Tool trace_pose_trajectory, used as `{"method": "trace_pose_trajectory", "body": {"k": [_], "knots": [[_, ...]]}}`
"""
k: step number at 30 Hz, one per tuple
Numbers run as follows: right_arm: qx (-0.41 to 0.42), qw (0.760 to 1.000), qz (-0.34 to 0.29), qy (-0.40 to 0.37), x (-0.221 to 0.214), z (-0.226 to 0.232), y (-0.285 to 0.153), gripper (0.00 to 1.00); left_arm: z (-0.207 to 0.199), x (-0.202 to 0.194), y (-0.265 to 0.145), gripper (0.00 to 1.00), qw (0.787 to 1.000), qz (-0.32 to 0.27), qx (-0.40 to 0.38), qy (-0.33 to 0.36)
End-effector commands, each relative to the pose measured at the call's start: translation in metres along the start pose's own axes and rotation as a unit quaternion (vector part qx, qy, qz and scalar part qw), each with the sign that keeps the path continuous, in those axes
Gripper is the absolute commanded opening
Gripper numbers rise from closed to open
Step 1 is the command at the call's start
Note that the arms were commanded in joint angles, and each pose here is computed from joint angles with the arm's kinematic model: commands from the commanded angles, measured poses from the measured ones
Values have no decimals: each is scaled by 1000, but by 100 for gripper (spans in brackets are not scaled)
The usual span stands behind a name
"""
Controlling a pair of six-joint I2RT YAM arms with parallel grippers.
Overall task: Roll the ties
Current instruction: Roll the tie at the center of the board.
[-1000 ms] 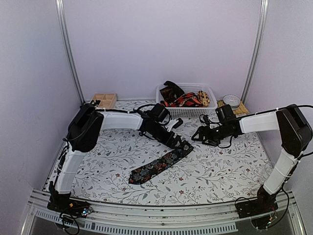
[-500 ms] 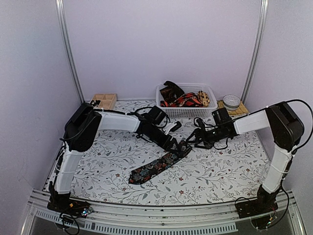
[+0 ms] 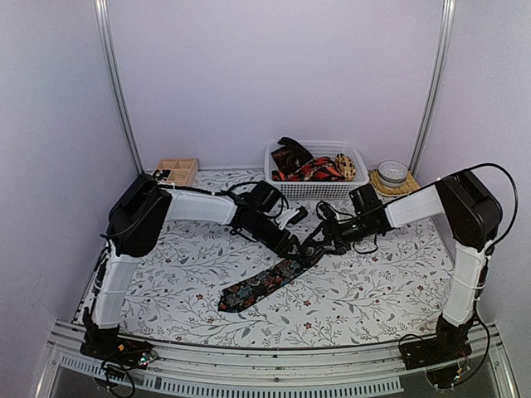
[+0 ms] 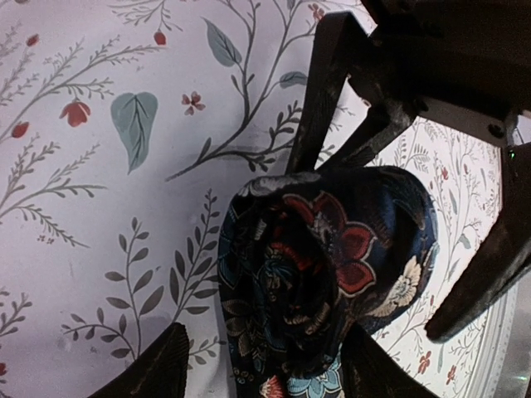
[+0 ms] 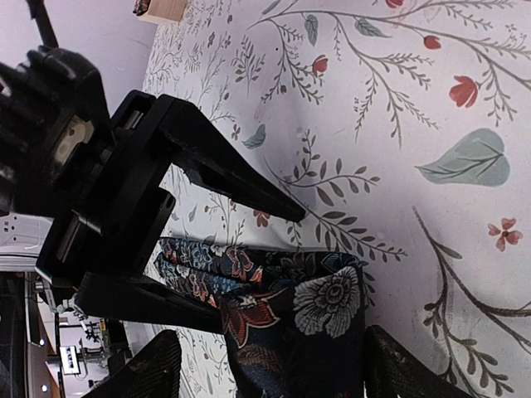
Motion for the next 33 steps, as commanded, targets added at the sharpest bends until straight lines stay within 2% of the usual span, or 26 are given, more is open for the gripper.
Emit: {"method": "trace_pose_trajectory", "body": {"k": [1,10,12,15,22,26,33], "knots": [[13,999,34,12,-9,-13,17,72,23,-47,16,62,993,92,53,-50],[-19,998,58,-3,-18,-10,27,67,24,-48,15,62,993,90,54,-52],[-33,998,60,-7,-20,-10,28,64,23,-48,15,62,993,90,55,-52],[-53,997,60,-16,-20,-7,29,52,23,-48,14,62,993,89,56,-52],[-122,991,35,-43,-13,1,18,43,18,-44,3,65,995,69,31,-63],[-179,982,18,-61,-8,8,9,40,12,-47,-11,70,996,51,14,-76],[-278,954,-2,-114,-1,32,2,40,11,-72,-38,72,994,41,25,-98]]}}
Point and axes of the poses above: each gripper's point midway between its finger pads, its own y axis out along the fingers, its own z axis along the line the jaws close on, x = y × z, the point moved 10 cm from there along -y, back along the fingers, and after that the axes turned 8 degrees about -y, right-handed, at the moved point
